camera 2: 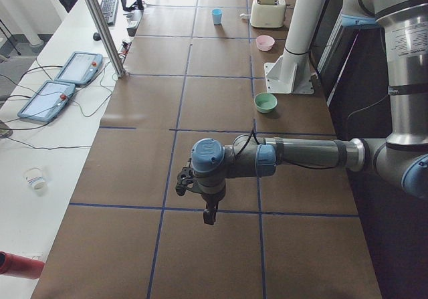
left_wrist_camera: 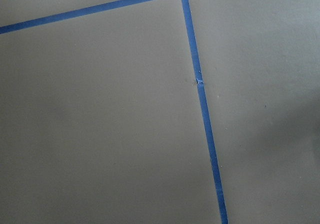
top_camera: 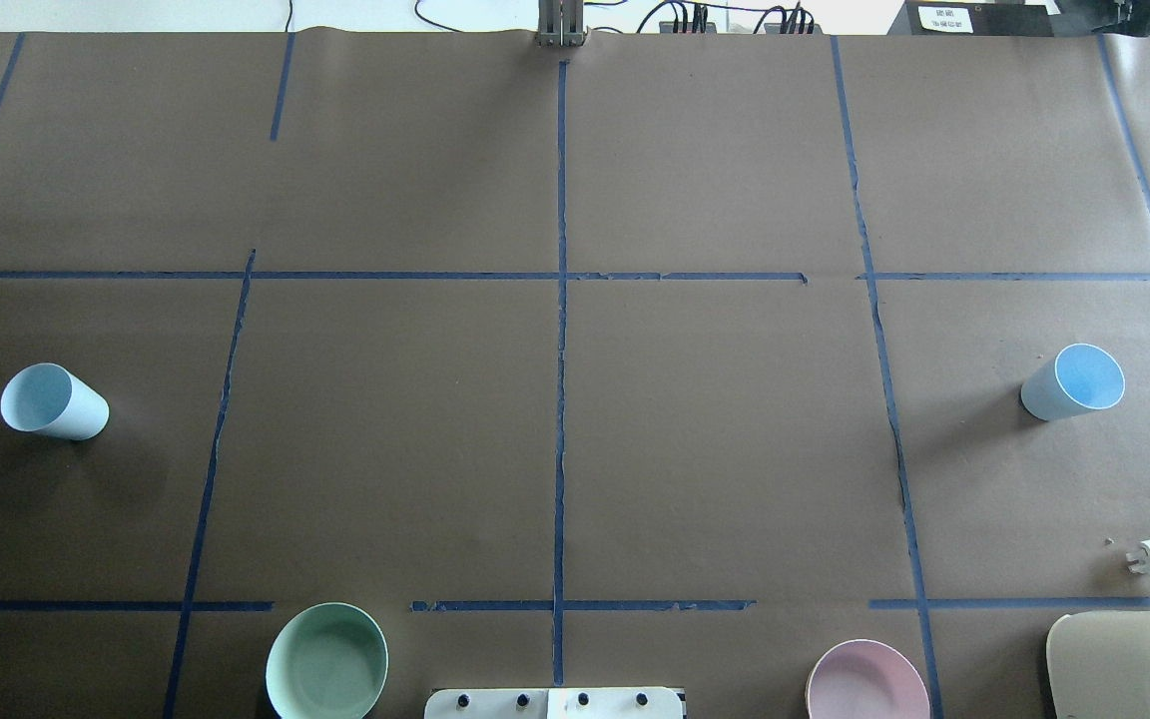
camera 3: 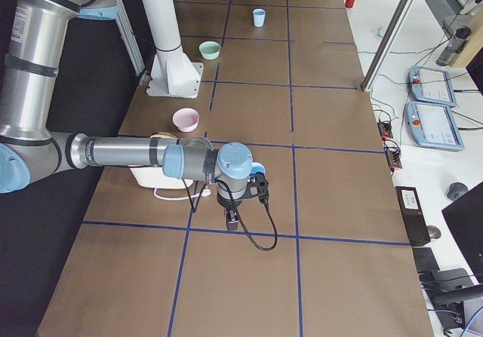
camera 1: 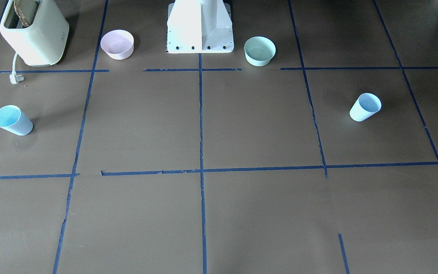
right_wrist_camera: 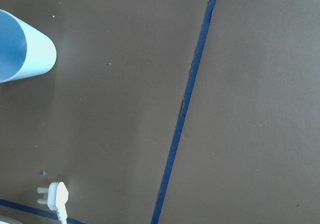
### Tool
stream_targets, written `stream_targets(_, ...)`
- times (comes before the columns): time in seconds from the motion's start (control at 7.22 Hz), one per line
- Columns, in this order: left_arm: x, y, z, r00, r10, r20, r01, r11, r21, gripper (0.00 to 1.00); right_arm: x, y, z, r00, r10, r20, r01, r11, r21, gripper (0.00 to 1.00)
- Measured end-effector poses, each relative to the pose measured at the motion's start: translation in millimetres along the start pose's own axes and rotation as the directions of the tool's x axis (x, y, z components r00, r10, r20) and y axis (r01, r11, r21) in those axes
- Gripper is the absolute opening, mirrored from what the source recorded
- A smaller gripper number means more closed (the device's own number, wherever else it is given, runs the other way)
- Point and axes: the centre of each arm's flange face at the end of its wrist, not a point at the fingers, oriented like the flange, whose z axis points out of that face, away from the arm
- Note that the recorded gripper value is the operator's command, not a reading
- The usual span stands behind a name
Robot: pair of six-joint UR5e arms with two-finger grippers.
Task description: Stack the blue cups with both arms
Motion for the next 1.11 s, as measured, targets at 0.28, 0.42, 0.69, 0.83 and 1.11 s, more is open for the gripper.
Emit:
stream_targets(0.28, 0, 5, 3, 1.000, 0.002, 0.000, -0.002, 1.000, -0.003, 1.00, 0, 0, 0, 1.000, 0.001, 0.001, -0.001, 1.000, -0.001, 1.00)
stream_targets(0.42, -1, 7, 4, 1.000, 0.001, 0.001, -0.001, 1.000, -0.003, 1.00, 0, 0, 0, 1.000, 0.001, 0.002, -0.001, 1.000, -0.001, 1.00)
stream_targets(0.69, -1, 2, 4, 1.000, 0.003, 0.001, -0.003, 1.000, 0.004, 1.00, 0, -1, 0, 1.000, -0.001, 0.002, 0.001, 1.000, 0.000, 1.00)
stream_targets(0.83, 6, -16, -8, 0.999, 0.035, 0.008, -0.035, 0.999, 0.040, 1.00, 0, -2, 0, 1.000, -0.003, 0.001, 0.003, 1.000, 0.001, 1.00)
stream_targets(1.11, 24, -60, -26, 0.998, 0.060, -0.012, -0.058, 0.992, 0.111, 1.00, -1, -3, -1, 1.000, -0.005, 0.001, 0.005, 1.000, 0.003, 1.00)
